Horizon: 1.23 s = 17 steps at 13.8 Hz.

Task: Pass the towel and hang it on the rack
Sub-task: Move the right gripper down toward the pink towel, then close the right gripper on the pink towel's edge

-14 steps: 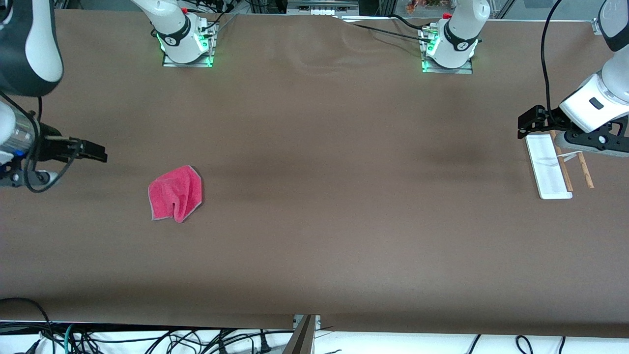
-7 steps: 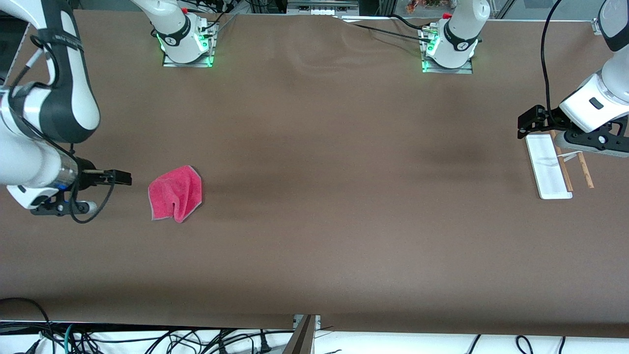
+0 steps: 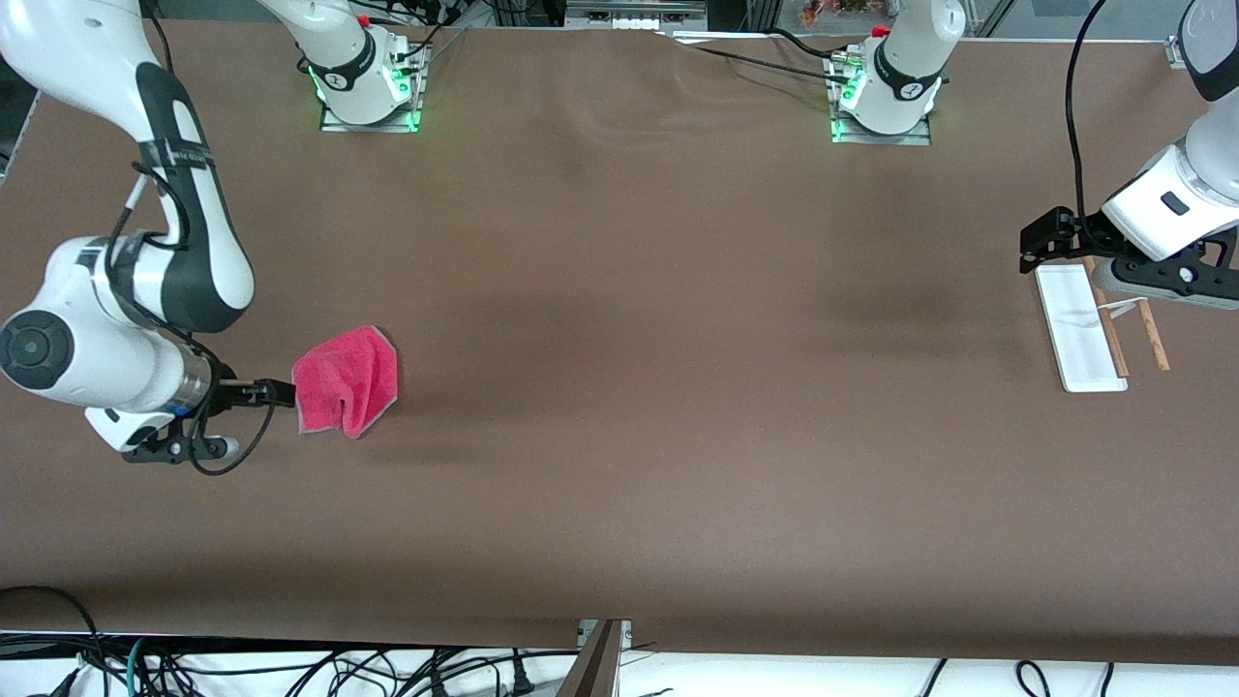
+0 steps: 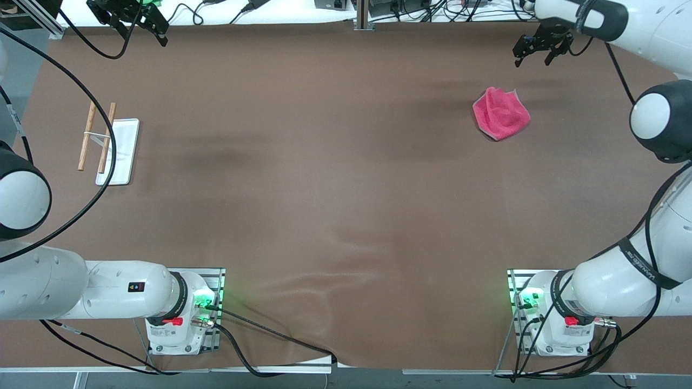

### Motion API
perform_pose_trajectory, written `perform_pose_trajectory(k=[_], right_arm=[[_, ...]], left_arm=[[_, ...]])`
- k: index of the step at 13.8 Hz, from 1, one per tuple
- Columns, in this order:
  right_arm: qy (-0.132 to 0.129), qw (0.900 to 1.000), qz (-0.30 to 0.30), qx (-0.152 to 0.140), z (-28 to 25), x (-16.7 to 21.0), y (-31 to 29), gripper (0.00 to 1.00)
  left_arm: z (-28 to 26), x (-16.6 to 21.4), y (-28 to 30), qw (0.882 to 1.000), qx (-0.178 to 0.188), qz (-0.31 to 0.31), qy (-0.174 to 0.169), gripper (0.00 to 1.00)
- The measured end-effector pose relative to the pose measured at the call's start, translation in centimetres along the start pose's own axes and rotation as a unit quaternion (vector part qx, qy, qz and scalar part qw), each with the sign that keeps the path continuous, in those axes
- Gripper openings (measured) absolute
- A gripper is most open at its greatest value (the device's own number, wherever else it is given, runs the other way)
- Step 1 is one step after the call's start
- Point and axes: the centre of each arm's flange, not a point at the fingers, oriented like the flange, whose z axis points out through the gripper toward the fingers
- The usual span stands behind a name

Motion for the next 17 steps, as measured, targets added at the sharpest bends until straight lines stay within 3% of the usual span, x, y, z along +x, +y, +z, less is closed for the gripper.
perform_pose_trajectory(k=[7,17], right_arm=[[0.048,0.999,-0.016,-0.003,6.0,2.0,0.0,1.0],[0.026,0.999,-0.047,-0.004,10.9,1.7,1.4,1.0]], left_arm=[[0.0,0.0,0.0,1.0,0.0,0.0,0.0,1.0],[0.0,0.0,-0.1,1.0,0.0,0.0,0.0,1.0]])
